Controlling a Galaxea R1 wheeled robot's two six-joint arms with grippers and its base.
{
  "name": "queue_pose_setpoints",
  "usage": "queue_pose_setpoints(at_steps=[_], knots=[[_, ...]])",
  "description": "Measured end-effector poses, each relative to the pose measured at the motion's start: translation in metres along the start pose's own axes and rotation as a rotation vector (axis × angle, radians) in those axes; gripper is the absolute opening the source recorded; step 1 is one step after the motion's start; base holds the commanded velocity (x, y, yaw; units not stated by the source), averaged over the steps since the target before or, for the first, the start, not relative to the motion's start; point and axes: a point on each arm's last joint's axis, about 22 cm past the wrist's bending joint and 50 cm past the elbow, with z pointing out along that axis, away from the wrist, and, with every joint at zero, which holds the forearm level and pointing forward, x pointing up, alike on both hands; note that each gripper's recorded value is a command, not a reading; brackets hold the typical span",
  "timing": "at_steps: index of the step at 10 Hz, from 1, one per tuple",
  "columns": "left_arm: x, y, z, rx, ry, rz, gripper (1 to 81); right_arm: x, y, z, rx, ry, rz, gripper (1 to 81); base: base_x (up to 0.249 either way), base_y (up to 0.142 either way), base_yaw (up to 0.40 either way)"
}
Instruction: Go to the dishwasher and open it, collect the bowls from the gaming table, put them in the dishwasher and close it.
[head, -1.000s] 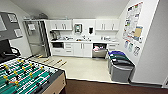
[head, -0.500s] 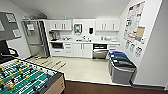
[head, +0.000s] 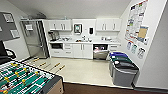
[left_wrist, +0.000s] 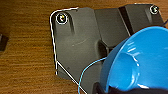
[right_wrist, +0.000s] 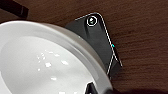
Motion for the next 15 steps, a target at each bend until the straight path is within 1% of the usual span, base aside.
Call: queue_pose_setpoints(at_steps=[3,5,9,11,12,15], knots=[[-0.0001,0.0009,0.0002,-0.001,-0.001,0.0,1.0,0.0002,-0.0002,0.0001,0.0,0.0,0.0,1.0,0.147,0.0,0.0],[0.0006,0.0063,0.0014,-0.008,0.002,0.0,1.0,0.0021,-0.0008,0.0004,0.001,0.003,-0.001,1.0,0.152,0.0,0.0],[0.0015,0.0085,0.0019,-0.01,0.006,0.0,1.0,0.0,-0.0057,0.0026,0.006,0.0,0.0,1.0,0.158,0.0,0.0],[0.0021,0.0092,0.0021,-0.011,0.007,0.0,1.0,0.0011,-0.0043,0.0027,0.003,0.002,-0.001,1.0,0.162,0.0,0.0],[0.0026,0.0097,0.0022,-0.012,0.008,0.0,1.0,0.0016,-0.0022,0.0023,-0.001,0.003,-0.002,1.0,0.163,-0.062,0.0],[0.0032,0.006,0.0014,-0.007,0.008,0.001,1.0,-0.0001,-0.0069,0.004,0.005,0.001,-0.004,1.0,0.162,-0.074,0.0]])
